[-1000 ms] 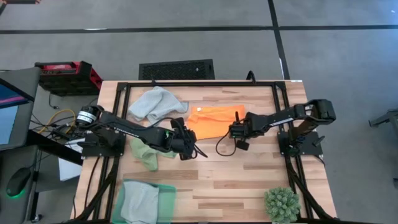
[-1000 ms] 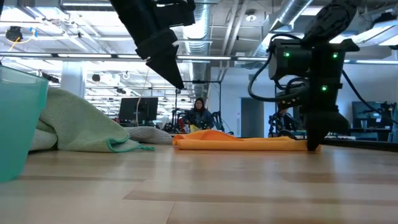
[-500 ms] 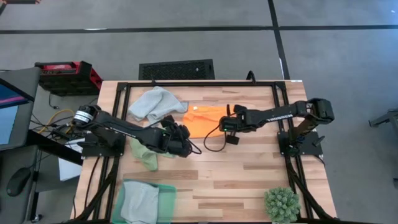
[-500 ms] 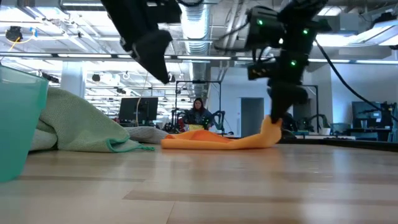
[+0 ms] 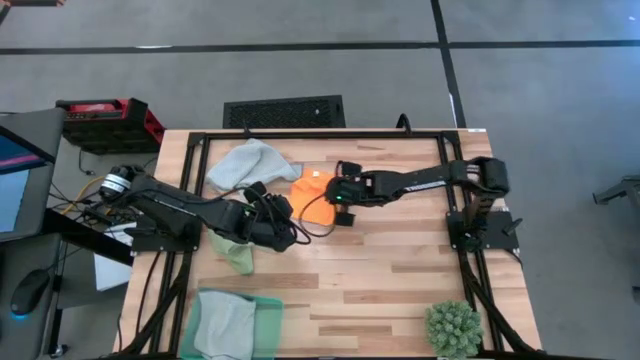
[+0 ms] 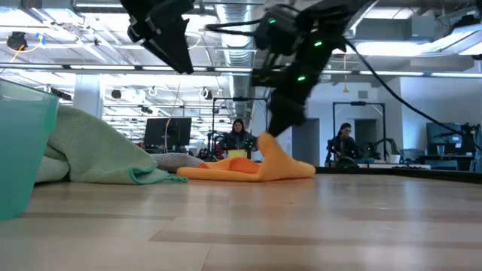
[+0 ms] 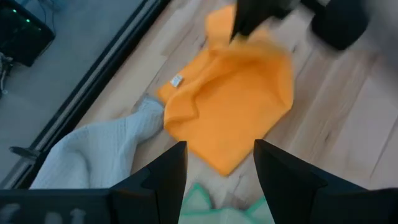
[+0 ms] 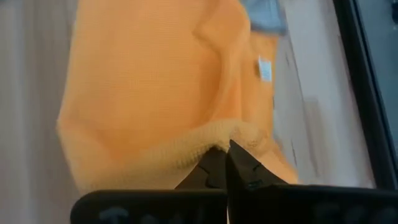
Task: Fold microfiber towels
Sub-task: Fold the yellow microfiber cloth
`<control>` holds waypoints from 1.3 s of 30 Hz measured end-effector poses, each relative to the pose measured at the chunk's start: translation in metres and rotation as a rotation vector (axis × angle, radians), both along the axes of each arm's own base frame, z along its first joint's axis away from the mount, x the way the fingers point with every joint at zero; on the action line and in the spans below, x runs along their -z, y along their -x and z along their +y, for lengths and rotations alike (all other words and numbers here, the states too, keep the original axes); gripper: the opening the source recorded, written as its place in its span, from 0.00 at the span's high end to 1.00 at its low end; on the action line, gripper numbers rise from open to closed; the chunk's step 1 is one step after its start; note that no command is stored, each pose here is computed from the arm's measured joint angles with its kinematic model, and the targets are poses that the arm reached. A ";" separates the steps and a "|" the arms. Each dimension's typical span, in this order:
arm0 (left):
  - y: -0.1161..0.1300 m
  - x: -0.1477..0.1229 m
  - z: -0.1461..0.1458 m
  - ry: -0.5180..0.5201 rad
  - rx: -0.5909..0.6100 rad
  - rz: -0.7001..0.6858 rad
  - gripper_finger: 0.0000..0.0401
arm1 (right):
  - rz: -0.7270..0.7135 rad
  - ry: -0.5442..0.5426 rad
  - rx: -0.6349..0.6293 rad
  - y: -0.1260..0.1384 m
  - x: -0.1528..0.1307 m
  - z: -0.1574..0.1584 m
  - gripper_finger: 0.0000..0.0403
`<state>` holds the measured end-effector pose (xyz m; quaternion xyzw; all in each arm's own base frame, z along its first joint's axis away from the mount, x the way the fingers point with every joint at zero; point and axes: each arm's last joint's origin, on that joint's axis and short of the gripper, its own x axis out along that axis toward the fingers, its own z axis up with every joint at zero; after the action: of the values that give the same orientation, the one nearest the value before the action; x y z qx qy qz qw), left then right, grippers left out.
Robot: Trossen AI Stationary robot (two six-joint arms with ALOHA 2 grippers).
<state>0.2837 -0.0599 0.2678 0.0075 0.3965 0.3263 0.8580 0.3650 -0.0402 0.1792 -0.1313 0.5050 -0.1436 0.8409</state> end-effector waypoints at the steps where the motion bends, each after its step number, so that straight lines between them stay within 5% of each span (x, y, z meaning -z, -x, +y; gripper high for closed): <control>1: 0.000 0.000 0.000 0.003 -0.004 -0.005 0.56 | 0.001 0.002 0.000 -0.006 0.001 -0.002 0.99; 22: 0.005 0.003 0.001 0.013 -0.011 0.053 0.56 | -0.061 0.139 -0.189 -0.090 0.000 -0.011 0.98; 39: 0.005 0.003 0.001 0.010 -0.016 0.050 0.56 | -0.140 0.136 -0.371 -0.098 -0.005 -0.009 0.98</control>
<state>0.2787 -0.0589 0.2651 0.0080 0.4195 0.3308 0.8453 0.4632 -0.0495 0.1845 -0.2684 0.4014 -0.0288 0.8752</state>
